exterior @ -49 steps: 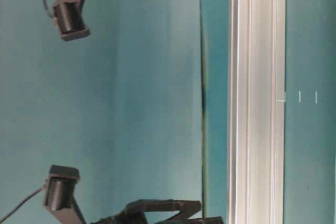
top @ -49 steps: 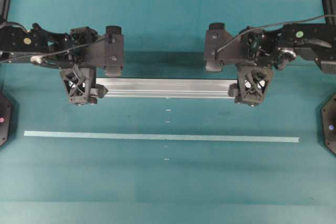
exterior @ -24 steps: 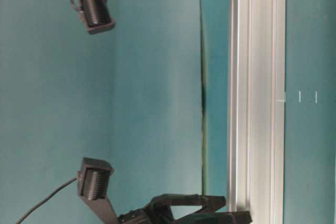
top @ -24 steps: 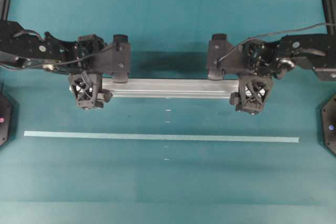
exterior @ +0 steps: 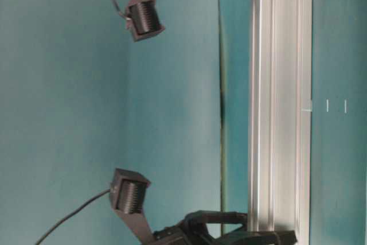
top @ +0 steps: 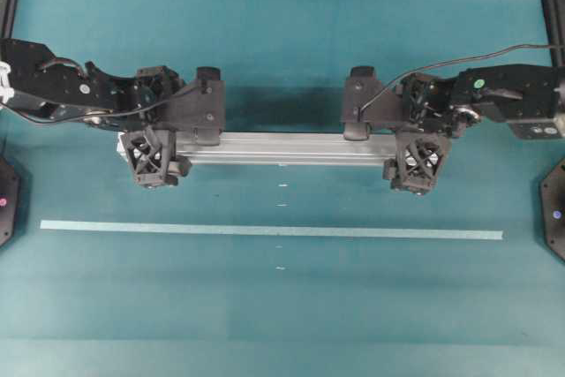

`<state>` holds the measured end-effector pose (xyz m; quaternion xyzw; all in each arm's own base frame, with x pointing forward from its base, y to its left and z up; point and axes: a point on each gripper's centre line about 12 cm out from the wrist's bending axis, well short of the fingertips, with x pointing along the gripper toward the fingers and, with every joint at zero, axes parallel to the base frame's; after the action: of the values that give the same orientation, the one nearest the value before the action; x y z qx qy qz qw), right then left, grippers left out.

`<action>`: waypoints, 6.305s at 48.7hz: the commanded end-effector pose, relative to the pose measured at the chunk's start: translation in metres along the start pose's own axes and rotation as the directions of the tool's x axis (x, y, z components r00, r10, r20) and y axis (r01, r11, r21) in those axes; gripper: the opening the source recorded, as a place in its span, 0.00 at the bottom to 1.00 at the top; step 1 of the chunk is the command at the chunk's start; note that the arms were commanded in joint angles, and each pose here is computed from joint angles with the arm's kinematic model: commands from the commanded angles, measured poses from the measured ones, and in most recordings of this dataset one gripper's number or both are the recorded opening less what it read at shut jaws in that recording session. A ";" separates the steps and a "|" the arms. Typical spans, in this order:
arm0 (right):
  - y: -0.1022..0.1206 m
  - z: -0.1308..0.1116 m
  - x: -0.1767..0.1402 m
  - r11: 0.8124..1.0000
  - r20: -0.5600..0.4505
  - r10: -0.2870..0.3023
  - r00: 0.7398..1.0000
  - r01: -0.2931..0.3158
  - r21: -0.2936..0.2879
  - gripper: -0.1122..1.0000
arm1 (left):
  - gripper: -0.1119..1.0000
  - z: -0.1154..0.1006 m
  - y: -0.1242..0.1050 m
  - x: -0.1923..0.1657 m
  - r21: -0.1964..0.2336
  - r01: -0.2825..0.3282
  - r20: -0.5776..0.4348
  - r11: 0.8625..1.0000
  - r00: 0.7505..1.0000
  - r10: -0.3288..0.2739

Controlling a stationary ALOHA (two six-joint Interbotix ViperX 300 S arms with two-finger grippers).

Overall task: Lift the metal rail with both hands and move it towards you.
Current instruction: 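Close both grippers on the rail ends, then lift the rail with both grippers and raise it upward, then carry the held rail toward the front edge with both grippers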

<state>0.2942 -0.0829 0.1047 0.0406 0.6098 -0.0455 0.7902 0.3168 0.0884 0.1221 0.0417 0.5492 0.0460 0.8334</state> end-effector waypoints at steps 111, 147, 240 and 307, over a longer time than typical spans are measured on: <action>0.018 0.046 -0.188 0.995 -0.038 0.064 0.997 -0.061 0.077 0.48 | 0.38 0.063 -0.017 -0.181 0.041 0.019 0.084 0.999 0.996 -0.022; 0.056 0.072 -0.308 0.990 0.060 0.086 0.994 -0.092 0.110 0.48 | 0.38 0.124 -0.032 -0.307 0.117 0.043 0.172 0.992 0.983 -0.063; 0.071 0.020 -0.088 0.988 -0.018 0.085 0.996 -0.082 0.133 0.48 | 0.38 0.060 -0.063 -0.092 -0.035 0.084 0.008 0.996 0.996 -0.084; 0.092 0.004 -0.007 0.994 -0.029 0.078 0.997 -0.076 0.078 0.48 | 0.38 0.016 -0.077 -0.011 -0.122 0.095 -0.014 0.988 0.995 -0.097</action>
<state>0.3041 0.0061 0.1123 0.0885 0.6237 -0.0358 0.7758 0.3244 0.0086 0.1228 -0.0176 0.5715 0.0275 0.8200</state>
